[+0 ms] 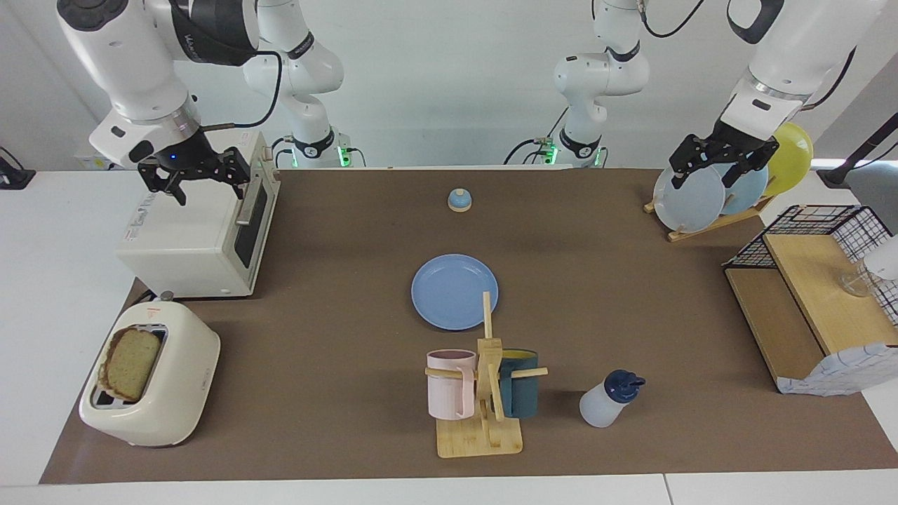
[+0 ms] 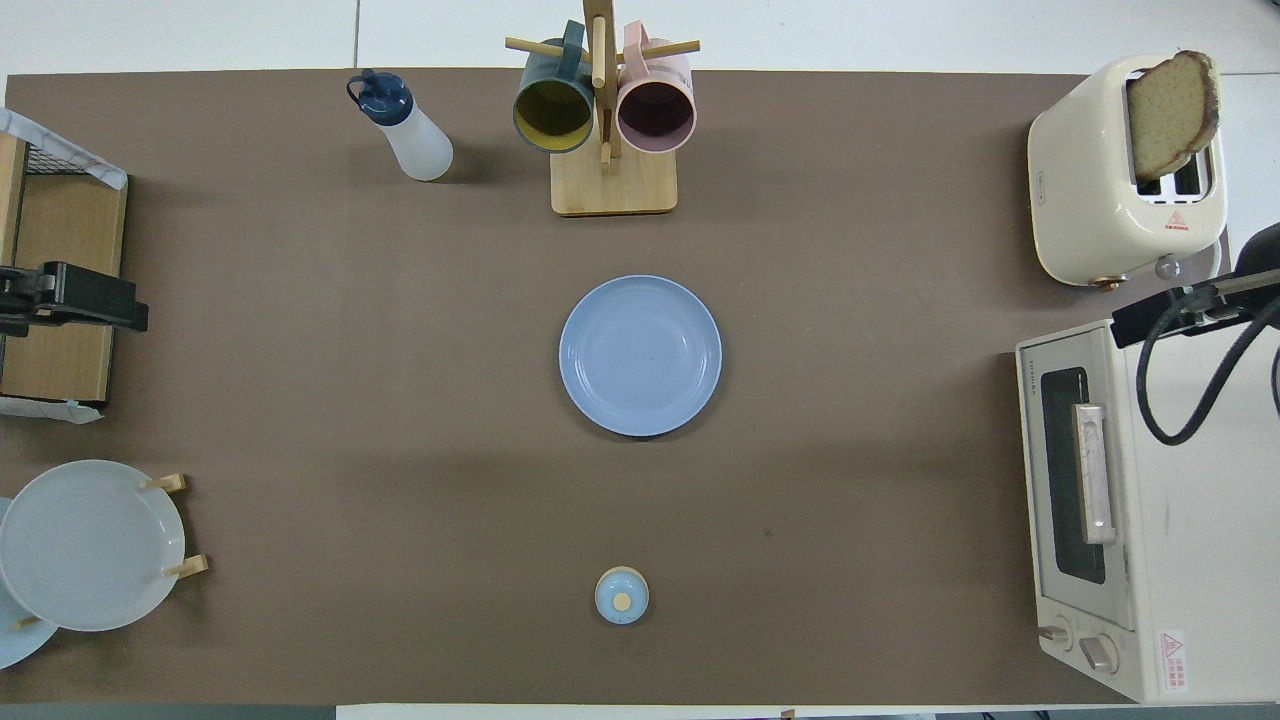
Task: Put bread on plate and add seasoning
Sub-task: 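Move the left gripper toward the white seasoning bottle near the mug rack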
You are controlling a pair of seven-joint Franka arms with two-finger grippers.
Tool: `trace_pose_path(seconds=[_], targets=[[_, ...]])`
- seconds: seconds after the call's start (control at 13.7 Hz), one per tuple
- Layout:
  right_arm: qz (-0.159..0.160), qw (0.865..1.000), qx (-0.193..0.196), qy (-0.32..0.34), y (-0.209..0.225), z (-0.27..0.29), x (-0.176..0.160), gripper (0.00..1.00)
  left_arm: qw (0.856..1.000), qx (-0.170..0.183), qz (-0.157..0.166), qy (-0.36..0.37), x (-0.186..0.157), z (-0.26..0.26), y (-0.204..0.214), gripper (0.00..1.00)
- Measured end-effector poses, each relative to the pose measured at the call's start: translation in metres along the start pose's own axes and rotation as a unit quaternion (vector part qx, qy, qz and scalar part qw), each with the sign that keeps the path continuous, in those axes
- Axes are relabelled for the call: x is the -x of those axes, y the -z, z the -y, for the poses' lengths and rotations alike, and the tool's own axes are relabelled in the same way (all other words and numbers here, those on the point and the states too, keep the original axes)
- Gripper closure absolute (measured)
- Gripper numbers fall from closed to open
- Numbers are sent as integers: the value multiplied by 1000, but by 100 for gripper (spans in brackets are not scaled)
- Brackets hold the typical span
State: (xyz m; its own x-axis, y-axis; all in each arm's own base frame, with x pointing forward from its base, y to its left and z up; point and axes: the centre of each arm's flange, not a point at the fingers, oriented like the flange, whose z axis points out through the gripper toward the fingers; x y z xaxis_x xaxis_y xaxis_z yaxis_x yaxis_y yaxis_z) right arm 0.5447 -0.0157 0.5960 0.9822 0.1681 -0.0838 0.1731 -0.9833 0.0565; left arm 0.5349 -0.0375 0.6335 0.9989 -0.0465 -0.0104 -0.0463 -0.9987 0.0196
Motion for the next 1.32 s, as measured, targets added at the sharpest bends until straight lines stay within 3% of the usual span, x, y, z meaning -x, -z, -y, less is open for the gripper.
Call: trace_pose_path(seconds=[0.73, 0.95, 1.32], targets=[[-8, 1000, 1, -3, 1, -3, -1, 0, 1000, 0, 0, -1, 0, -1, 0, 0], [-80, 997, 15, -12, 10, -16, -15, 0, 1000, 0, 2, -4, 0, -5, -3, 0], [-205, 977, 42, -41, -15, -53, -34, 0, 996, 4, -76, -42, -10, -50, -36, 0]])
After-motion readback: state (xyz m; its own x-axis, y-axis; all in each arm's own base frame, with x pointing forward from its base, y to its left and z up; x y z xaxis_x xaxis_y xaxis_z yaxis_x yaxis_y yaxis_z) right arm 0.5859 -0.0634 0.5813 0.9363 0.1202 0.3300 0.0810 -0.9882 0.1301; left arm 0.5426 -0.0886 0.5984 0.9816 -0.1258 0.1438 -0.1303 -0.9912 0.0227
